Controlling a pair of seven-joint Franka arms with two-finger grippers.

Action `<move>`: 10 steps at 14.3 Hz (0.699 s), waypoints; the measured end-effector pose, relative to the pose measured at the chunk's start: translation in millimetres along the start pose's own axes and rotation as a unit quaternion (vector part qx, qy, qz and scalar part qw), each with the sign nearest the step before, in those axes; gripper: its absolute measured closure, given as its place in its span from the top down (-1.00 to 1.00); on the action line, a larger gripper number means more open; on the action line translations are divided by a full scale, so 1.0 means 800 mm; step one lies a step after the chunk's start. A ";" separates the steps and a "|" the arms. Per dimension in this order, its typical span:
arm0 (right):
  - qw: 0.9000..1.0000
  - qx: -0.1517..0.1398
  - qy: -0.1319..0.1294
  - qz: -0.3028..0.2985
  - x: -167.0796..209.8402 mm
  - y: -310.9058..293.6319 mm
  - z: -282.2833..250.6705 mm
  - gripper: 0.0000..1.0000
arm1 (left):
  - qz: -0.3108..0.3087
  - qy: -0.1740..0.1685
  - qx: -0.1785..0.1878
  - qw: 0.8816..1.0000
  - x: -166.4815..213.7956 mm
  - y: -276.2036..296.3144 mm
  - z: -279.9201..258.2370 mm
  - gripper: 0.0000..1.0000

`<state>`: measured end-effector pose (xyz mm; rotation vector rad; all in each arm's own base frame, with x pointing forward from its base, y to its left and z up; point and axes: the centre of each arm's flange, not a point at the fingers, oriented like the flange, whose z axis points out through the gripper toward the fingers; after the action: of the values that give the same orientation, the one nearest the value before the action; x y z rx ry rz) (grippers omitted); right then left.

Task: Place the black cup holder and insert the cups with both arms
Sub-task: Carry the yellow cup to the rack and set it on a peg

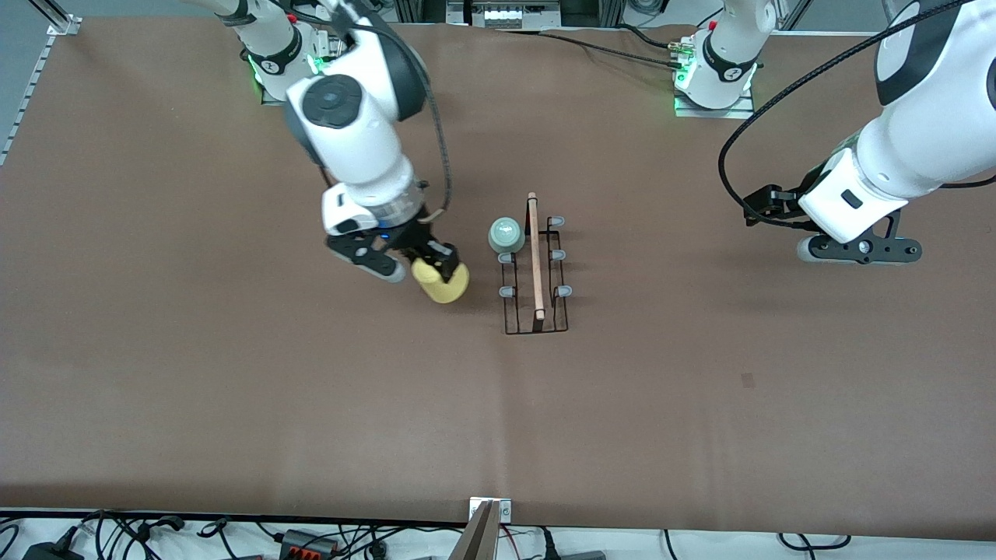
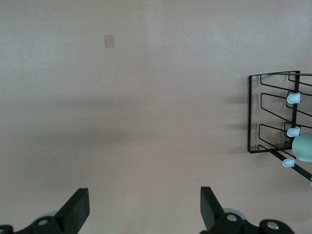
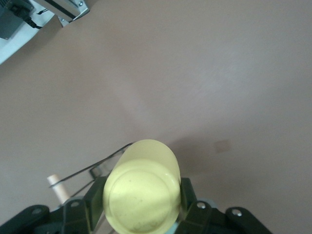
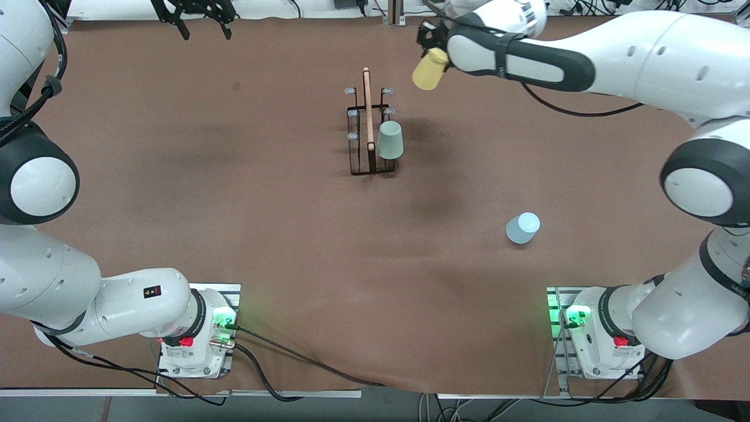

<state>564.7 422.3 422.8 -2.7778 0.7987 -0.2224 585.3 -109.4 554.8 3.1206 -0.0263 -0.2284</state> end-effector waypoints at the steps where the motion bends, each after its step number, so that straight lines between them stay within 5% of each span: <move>1: 1.000 0.005 -0.003 0.004 -0.012 -0.016 0.009 0.31 | 0.000 0.000 0.000 1.000 0.000 0.000 0.000 1.00; 6: 1.000 0.023 -0.009 -0.002 -0.043 -0.053 0.043 0.31 | -0.001 0.000 0.000 1.000 0.000 -0.001 0.000 1.00; 10: 1.000 0.006 -0.019 -0.007 -0.056 -0.049 0.083 0.31 | -0.001 0.000 0.000 1.000 0.000 -0.001 0.000 1.00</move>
<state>561.0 490.8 366.0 -2.7683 0.7673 -0.1768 585.4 -108.6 554.8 3.1205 -0.0240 -0.2284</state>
